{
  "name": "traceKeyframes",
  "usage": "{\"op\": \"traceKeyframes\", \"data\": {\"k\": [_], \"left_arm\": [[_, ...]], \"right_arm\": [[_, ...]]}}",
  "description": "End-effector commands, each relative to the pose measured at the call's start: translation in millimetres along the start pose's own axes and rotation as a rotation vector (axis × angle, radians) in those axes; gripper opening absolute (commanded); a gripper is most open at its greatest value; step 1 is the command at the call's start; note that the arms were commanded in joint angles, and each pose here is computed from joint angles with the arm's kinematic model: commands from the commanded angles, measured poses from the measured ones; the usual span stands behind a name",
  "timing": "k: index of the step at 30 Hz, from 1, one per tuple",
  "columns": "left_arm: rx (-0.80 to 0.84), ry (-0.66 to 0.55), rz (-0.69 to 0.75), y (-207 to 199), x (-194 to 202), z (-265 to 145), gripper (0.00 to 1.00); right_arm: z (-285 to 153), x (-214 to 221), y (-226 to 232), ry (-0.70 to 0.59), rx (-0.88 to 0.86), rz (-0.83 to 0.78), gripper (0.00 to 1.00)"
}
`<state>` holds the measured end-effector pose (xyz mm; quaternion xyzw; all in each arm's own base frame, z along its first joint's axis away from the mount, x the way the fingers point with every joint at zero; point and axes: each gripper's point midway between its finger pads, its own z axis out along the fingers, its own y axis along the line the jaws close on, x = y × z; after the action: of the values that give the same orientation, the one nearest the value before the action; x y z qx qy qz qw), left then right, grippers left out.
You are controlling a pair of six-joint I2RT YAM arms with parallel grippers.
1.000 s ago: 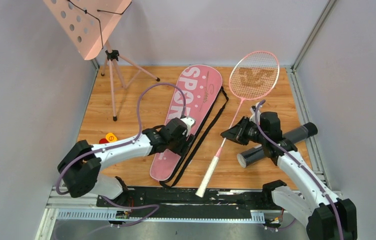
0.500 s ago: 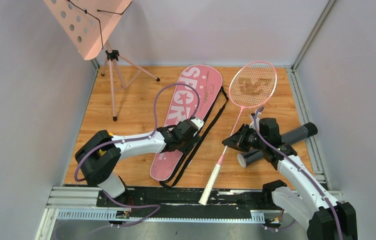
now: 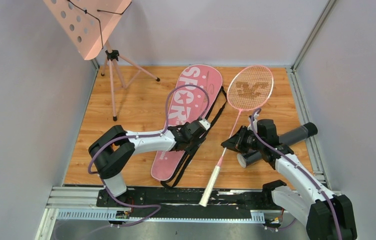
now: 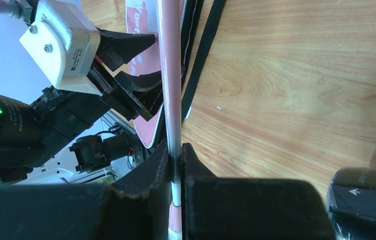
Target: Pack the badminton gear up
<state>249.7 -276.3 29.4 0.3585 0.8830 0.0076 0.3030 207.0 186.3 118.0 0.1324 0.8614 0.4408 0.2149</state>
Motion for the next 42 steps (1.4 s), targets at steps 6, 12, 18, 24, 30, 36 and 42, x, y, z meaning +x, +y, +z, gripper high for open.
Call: {"op": "traceKeyframes", "data": {"k": [6, 12, 18, 24, 30, 36, 42], "left_arm": [[-0.041, -0.001, 0.0, 0, -6, 6, 0.58], [0.012, -0.015, -0.026, -9, -9, 3, 0.15], [0.087, -0.096, -0.1, -18, -32, -17, 0.0], [0.133, -0.157, -0.171, -20, -55, -38, 0.0], [0.133, -0.183, -0.217, -15, -63, -53, 0.0], [0.16, -0.24, -0.248, -13, -76, -68, 0.0], [0.177, -0.274, -0.254, -11, -82, -81, 0.0]], "right_arm": [[-2, -6, 20, -0.026, -0.092, -0.072, 0.0], [-3, 3, 22, 0.012, -0.125, -0.051, 0.0], [-1, 9, 20, 0.068, -0.109, -0.064, 0.0], [-3, 19, 23, 0.144, -0.112, -0.024, 0.0], [0, 30, 11, 0.208, -0.064, 0.033, 0.0], [1, 36, 15, 0.248, -0.08, 0.051, 0.0], [2, 46, 21, 0.298, -0.092, 0.048, 0.0]]}}
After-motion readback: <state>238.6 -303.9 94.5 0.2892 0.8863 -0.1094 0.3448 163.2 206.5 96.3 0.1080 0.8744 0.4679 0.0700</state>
